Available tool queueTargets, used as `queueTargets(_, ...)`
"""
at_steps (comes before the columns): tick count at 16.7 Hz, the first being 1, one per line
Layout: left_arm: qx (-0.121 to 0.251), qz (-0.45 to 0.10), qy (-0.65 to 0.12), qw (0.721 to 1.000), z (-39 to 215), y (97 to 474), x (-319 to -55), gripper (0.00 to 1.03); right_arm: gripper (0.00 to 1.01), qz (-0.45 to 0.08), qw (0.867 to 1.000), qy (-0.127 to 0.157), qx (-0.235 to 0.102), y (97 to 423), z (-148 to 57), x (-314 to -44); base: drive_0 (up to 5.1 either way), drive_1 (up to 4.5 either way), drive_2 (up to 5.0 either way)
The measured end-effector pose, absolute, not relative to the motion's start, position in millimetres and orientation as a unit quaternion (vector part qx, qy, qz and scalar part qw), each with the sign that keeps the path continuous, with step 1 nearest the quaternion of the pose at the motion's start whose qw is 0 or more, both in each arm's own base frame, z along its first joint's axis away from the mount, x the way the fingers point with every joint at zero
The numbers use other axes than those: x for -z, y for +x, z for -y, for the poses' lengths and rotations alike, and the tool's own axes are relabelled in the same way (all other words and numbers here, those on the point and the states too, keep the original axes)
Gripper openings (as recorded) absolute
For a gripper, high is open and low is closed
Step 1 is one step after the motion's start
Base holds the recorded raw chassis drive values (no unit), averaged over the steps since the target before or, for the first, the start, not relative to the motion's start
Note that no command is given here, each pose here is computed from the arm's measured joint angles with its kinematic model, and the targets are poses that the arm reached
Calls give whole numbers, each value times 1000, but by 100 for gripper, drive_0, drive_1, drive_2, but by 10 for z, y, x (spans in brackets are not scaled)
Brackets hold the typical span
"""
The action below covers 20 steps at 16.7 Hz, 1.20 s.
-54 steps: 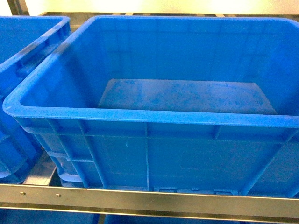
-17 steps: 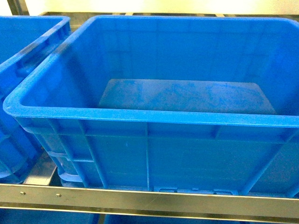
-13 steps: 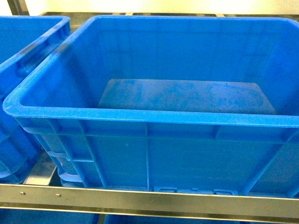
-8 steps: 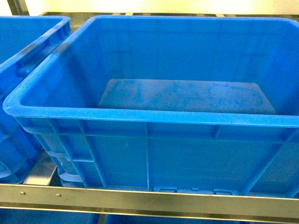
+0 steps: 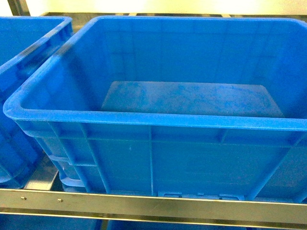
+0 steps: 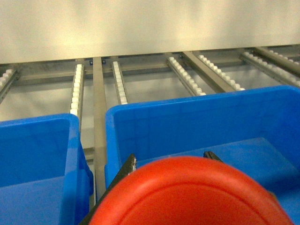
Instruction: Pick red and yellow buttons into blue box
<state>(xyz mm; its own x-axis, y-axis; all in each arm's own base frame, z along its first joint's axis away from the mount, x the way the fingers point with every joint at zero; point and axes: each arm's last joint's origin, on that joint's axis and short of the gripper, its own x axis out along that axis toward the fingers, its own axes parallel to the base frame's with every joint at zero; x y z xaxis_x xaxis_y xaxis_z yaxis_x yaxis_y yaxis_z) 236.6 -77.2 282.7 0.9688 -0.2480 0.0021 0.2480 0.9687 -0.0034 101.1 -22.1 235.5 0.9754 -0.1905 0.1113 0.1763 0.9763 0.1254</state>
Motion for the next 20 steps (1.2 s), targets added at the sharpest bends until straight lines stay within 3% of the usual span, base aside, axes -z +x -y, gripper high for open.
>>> queueTargets(2, 133, -30, 29, 990, 883, 2685, -2692, 34, 98, 61, 992, 57, 92, 1011, 221, -2355, 0, 0, 0)
queueTargets(5, 165, -121, 73, 976, 1136, 3034, -2468, 34, 98, 62, 992, 57, 93, 1011, 221, -2355, 0, 0, 0)
queueTargets(6, 184, -148, 80, 969, 1231, 3095, -2451, 34, 98, 61, 992, 57, 92, 1011, 221, -2355, 0, 0, 0)
queueTargets(10, 200, -176, 88, 960, 1334, 3163, -2459, 34, 98, 61, 992, 57, 93, 1011, 221, -2355, 0, 0, 0)
queueTargets(12, 229, -229, 101, 941, 1520, 3265, -2434, 34, 98, 62, 992, 57, 93, 1011, 221, -2355, 0, 0, 0)
queueTargets(14, 219, -288, 111, 926, 1559, 3335, -2213, 34, 98, 61, 992, 57, 92, 1011, 221, -2355, 0, 0, 0)
queueTargets(16, 206, -281, 105, 931, 1585, 3373, -2167, 34, 98, 61, 992, 58, 93, 1012, 221, -2354, 0, 0, 0)
queueTargets(17, 205, -265, 90, 938, 1594, 3375, -2213, 37, 98, 62, 992, 57, 93, 1011, 221, -2356, 0, 0, 0)
queueTargets(20, 184, -236, 74, 951, 1547, 3320, -2272, 83, 98, 62, 992, 57, 93, 1011, 221, -2355, 0, 0, 0)
